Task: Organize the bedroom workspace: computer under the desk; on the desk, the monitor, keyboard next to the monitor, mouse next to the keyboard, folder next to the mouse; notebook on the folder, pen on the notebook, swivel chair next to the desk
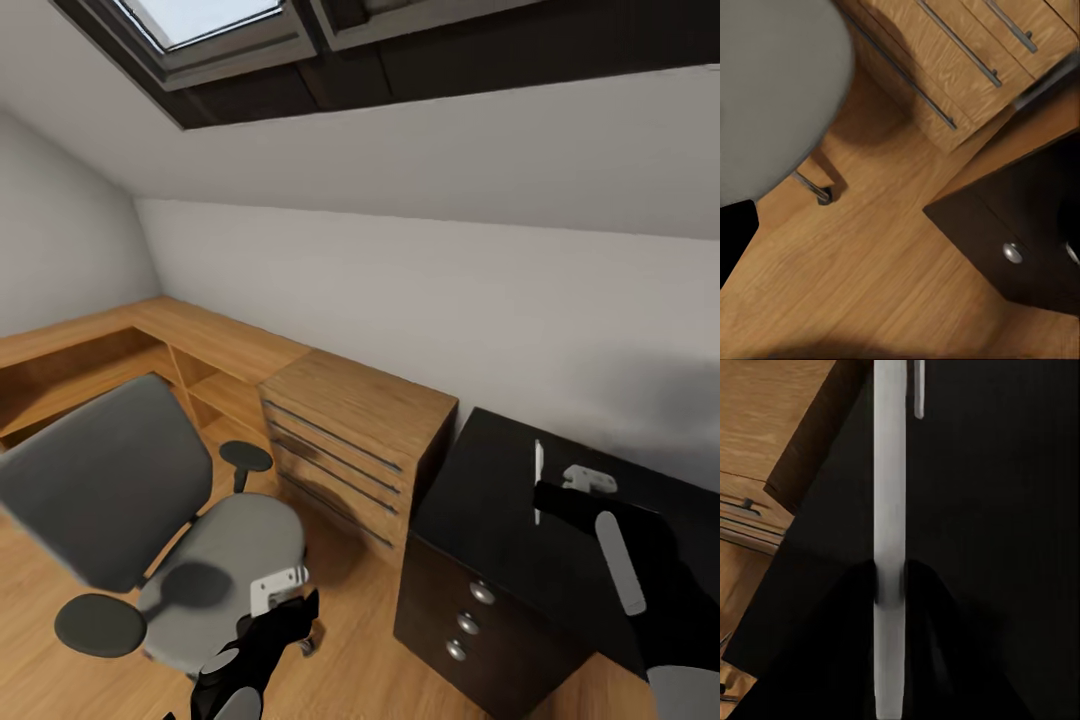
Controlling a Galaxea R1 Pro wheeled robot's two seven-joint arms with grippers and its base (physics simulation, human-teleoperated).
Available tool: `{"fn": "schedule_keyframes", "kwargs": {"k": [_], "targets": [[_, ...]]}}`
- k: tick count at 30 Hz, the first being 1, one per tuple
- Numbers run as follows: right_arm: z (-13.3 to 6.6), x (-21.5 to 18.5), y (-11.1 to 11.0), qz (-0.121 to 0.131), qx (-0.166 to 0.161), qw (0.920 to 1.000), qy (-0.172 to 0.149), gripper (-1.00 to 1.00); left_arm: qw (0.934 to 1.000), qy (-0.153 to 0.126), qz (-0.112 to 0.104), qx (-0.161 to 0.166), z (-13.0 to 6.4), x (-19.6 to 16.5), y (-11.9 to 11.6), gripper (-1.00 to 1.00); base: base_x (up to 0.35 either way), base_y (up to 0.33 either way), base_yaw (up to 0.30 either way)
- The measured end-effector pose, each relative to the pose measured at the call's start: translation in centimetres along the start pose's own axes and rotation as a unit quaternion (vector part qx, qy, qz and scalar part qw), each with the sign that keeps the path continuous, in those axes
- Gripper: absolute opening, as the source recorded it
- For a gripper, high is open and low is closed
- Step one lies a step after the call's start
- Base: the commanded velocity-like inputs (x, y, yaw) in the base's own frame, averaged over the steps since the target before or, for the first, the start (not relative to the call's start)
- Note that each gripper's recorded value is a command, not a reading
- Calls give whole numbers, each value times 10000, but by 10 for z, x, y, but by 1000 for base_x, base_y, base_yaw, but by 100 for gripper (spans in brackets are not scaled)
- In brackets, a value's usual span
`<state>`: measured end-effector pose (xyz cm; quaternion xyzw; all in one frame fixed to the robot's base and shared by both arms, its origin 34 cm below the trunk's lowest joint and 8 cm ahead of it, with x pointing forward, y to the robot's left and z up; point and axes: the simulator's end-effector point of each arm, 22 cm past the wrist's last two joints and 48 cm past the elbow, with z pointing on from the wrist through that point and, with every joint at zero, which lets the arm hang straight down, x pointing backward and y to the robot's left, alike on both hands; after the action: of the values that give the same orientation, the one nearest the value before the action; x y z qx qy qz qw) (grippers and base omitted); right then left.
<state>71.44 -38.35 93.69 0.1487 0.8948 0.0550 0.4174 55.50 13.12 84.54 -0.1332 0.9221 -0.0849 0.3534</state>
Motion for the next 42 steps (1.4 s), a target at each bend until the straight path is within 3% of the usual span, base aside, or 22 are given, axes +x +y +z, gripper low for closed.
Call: {"fn": "schedule_keyframes", "kwargs": {"k": [12, 21, 27, 42], "targets": [[2, 6, -11, 122, 271, 9996, 37, -100, 10000, -1, 5, 4, 0, 0, 0, 100, -238, 126, -293], [0, 1, -15, 170, 321, 9993, -45, -100, 10000, -1, 5, 5, -1, 0, 0, 100, -24, 6, -50], [-7, -7, -45, 489, 537, 9972, -165, -100, 10000, 19, 41, 37, -1, 3, -3, 100, 0, 0, -164], [-11, -8, -68, 551, 858, 9946, -176, -100, 10000, 19, 59, 41, -2, 4, -4, 100, 0, 0, -286]]}}
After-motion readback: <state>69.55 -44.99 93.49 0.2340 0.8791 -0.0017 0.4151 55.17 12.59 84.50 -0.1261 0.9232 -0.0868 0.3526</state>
